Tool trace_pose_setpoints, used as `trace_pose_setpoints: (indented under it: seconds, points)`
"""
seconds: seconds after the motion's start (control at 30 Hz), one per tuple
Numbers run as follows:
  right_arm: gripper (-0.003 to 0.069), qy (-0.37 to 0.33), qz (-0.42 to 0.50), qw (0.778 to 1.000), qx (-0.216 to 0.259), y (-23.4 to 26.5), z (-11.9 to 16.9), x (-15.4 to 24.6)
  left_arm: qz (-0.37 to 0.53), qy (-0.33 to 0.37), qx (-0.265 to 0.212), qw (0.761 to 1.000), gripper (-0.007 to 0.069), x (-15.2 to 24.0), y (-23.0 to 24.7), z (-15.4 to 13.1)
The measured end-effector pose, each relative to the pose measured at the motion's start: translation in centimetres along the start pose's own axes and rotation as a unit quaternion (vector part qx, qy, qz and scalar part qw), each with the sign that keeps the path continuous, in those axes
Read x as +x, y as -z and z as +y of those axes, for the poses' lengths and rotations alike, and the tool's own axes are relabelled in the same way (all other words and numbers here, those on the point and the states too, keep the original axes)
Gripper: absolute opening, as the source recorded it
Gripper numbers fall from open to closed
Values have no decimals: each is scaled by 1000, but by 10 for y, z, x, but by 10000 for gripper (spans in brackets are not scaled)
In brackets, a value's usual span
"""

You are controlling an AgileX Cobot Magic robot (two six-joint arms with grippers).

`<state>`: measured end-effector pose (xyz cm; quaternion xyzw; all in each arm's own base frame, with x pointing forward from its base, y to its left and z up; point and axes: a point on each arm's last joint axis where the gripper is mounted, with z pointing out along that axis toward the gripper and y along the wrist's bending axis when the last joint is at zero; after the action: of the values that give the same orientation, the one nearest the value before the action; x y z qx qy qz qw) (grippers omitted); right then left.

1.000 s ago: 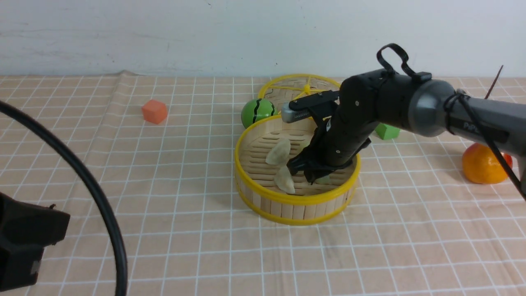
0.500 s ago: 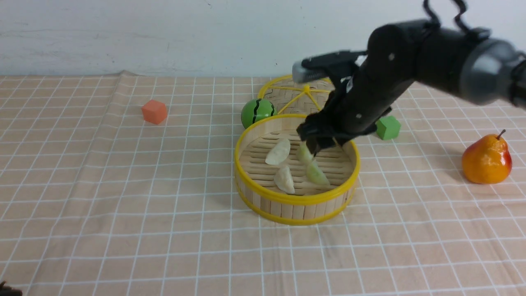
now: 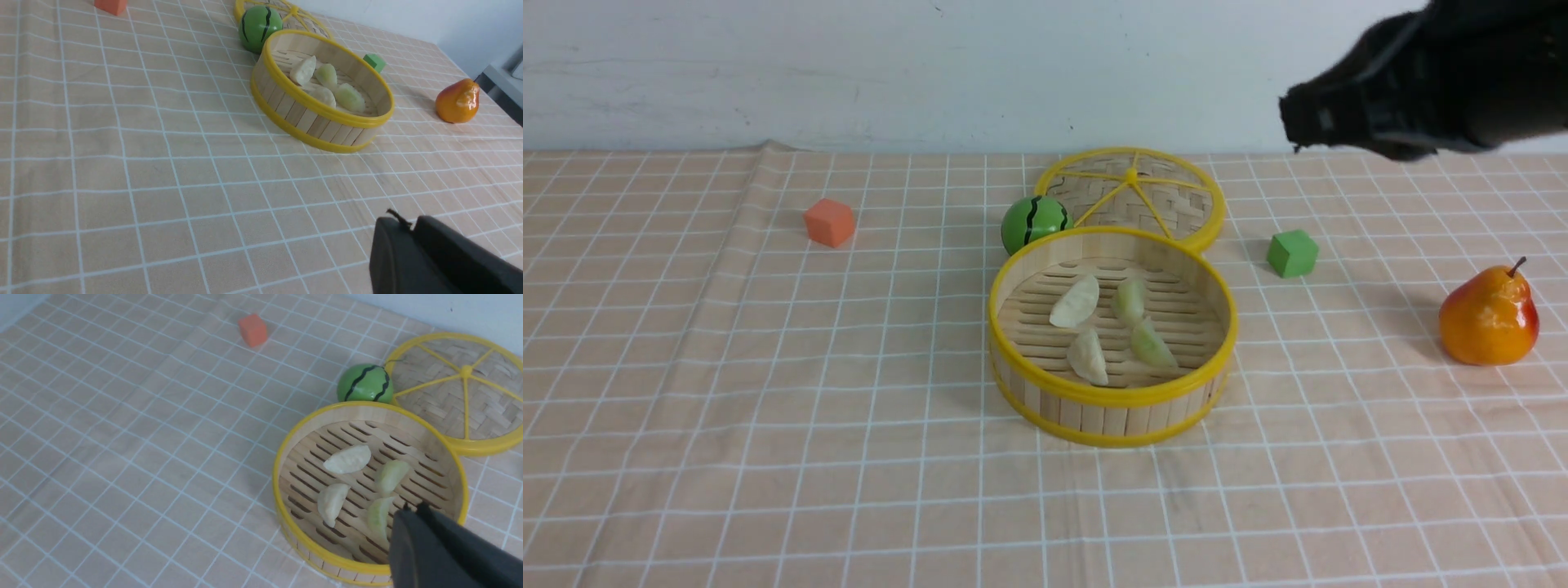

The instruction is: Put the dumplings into the steamer on the table with the brown tablecloth.

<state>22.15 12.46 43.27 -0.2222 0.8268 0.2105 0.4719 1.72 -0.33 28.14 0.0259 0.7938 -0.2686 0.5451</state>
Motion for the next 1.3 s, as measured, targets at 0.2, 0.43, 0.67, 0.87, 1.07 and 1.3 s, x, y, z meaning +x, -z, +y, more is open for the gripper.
trace_pose_setpoints:
  seconds: [0.2,0.43,0.67,0.87,1.07,1.3]
  points:
    - [-20,24,-67,997,-3,49,9,41,-1,-2,-1,1000,63,0,0,0]
    - [-17,39,-123,992,0,95,17,78,-3,-1,-1,1000,71,0,0,0]
    - [-15,48,-173,984,0,126,24,89,-3,-1,-1,1000,74,0,0,0]
    - [-10,51,-180,982,-2,133,25,91,-3,-1,-1,1000,82,0,0,0]
    - [-6,51,-180,982,-2,133,25,91,-3,-1,-1,1000,88,0,0,0]
    - [-1,49,-179,983,1,129,24,94,-3,-1,-1,1000,94,0,0,0]
